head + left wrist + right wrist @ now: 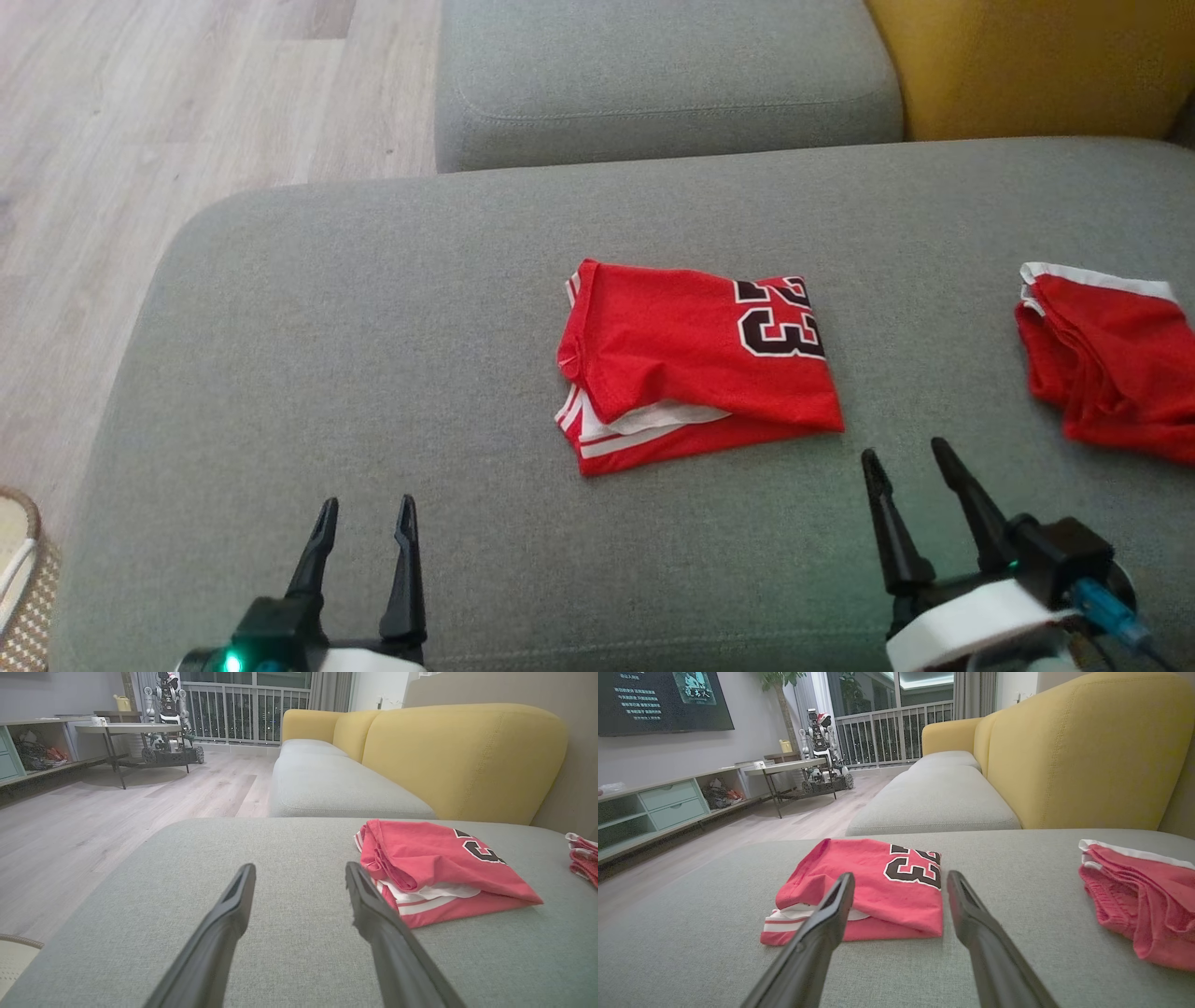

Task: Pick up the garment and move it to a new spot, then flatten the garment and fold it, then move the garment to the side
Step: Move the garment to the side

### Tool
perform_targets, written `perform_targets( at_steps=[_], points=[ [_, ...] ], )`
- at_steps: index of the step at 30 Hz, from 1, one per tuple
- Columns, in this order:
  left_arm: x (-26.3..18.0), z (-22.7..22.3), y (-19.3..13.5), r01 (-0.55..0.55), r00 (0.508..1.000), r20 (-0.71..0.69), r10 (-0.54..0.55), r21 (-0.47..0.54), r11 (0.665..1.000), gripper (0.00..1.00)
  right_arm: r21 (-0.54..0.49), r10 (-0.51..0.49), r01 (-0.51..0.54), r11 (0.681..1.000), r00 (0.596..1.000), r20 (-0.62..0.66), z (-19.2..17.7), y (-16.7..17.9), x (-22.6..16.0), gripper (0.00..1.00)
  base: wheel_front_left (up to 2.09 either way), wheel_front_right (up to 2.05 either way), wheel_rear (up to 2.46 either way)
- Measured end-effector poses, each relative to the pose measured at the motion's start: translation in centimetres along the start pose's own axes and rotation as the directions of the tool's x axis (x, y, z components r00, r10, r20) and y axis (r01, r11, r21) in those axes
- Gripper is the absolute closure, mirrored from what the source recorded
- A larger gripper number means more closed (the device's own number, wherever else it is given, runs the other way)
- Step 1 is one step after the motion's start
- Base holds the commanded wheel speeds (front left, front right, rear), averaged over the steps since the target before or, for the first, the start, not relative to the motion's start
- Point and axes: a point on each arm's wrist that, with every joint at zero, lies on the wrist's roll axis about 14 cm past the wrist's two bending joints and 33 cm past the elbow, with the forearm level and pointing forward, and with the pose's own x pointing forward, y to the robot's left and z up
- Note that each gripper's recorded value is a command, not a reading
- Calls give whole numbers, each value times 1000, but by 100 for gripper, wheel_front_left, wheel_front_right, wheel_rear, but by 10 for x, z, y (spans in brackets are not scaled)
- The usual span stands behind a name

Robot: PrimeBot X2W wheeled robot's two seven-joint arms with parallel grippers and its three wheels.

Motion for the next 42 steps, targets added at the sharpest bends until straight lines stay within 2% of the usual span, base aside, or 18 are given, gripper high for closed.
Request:
perform_targets(
  at_steps=[5, 8, 17, 25, 31, 35, 36, 38, 39, 42],
  points=[
    [-1, -5, 2, -8, 1000, -17, 8, 2, 1000, 0, 47, 8, -5, 999, 998, -57, -19, 4, 1, 0, 0, 0, 0],
    [0, -8, 4, -14, 999, -29, 14, 1, 1000, 0, 119, -5, 19, 993, 994, -112, -37, 3, 7, 0, 0, 0, 0],
    [1, -15, 5, -18, 998, -55, 18, 2, 1000, 0, 268, 18, 54, 962, 966, -259, -62, 7, 78, 0, 0, 0, 0],
    [10, -19, 8, -31, 997, -70, 31, 4, 1000, 0, 314, -19, 147, 938, 926, -378, -80, -24, 119, 0, 0, 0, 0],
    [19, -28, 12, -56, 993, -104, 53, -19, 998, 0, 336, -11, 194, 922, 879, -476, -101, -32, 150, 0, 0, 0, 0],
    [26, -30, 16, -74, 991, -114, 72, -11, 997, 0, 308, 38, 179, 934, 810, -585, -131, -20, 149, 0, 0, 0, 0],
    [27, -31, 16, -76, 990, -117, 74, -9, 997, 0, 303, 44, 179, 936, 795, -605, -137, -19, 148, 7, 0, 0, 0],
    [30, -32, 15, -76, 990, -119, 74, -14, 997, 0, 286, 51, 170, 943, 777, -628, -142, -18, 151, 62, 0, 0, 0],
    [30, -32, 14, -74, 990, -119, 72, -15, 997, 0, 281, 54, 165, 945, 772, -633, -142, -17, 154, 100, 0, 0, 0],
    [32, -31, 14, -76, 991, -115, 74, -13, 997, 0, 274, 63, 149, 950, 770, -635, -141, -12, 155, 100, 0, 0, 0]
  ],
)
